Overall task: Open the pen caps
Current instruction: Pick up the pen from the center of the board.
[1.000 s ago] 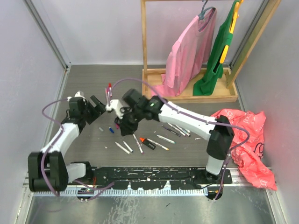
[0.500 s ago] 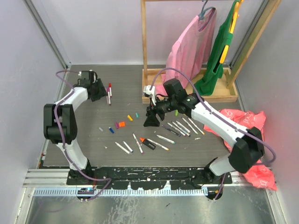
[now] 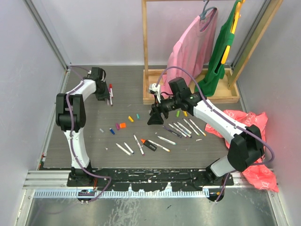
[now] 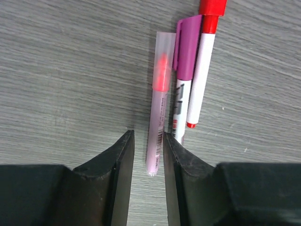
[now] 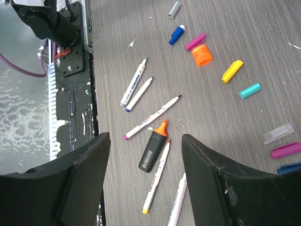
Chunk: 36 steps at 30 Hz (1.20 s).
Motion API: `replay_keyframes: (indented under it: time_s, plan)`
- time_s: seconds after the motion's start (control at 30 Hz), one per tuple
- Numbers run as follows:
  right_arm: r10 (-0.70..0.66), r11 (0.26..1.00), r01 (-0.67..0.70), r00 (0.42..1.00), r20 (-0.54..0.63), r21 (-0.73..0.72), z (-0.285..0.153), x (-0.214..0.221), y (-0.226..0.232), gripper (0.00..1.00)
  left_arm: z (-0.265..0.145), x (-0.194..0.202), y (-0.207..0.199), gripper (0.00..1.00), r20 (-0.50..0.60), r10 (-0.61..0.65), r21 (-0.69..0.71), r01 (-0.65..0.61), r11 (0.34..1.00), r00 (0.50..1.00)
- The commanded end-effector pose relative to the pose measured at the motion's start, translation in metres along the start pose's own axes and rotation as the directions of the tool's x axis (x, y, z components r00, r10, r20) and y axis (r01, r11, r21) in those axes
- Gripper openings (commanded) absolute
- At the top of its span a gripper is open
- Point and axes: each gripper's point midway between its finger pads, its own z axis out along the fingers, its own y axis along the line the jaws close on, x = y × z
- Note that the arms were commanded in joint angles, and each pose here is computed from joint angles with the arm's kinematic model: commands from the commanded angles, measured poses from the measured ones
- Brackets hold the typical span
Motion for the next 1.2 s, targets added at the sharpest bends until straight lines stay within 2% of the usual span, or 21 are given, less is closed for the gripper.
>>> replay_keyframes:
  time_s: [0.0,0.53,0.7,0.83,0.9,1.17]
  plan:
    - [-0.059,0.998,0.06,0.997,0.055,-0.02,-0.005,-0.02,0.005,0.68,-0.009,-0.018,-0.005,0.31,0.029,0.032,-0.012,-0.032,0.999,0.999]
    - [-0.059,0.998,0.06,0.996,0.061,-0.018,-0.009,-0.021,0.004,0.67,0.009,-0.009,-0.002,0.28,-0.034,0.054,-0.034,-0.056,0.998,0.998]
    - [-0.059,0.998,0.06,0.996,0.065,-0.018,-0.011,-0.022,0.004,0.67,0.013,-0.004,0.001,0.19,-0.054,0.063,-0.044,-0.065,0.997,0.997]
    - [-0.06,0.998,0.061,0.996,0.067,-0.018,-0.012,-0.022,0.005,0.67,0.012,-0.002,0.003,0.04,-0.058,0.067,-0.051,-0.07,0.996,0.996]
    - [-0.061,0.998,0.062,0.996,0.068,-0.022,-0.012,-0.022,0.006,0.68,0.005,-0.005,0.003,0.0,-0.04,0.067,-0.051,-0.069,0.996,0.997]
    - [-0.069,0.995,0.074,0.994,0.085,-0.063,-0.014,-0.025,0.014,0.67,-0.064,-0.042,-0.008,0.0,0.162,0.031,0.007,-0.033,0.999,0.986]
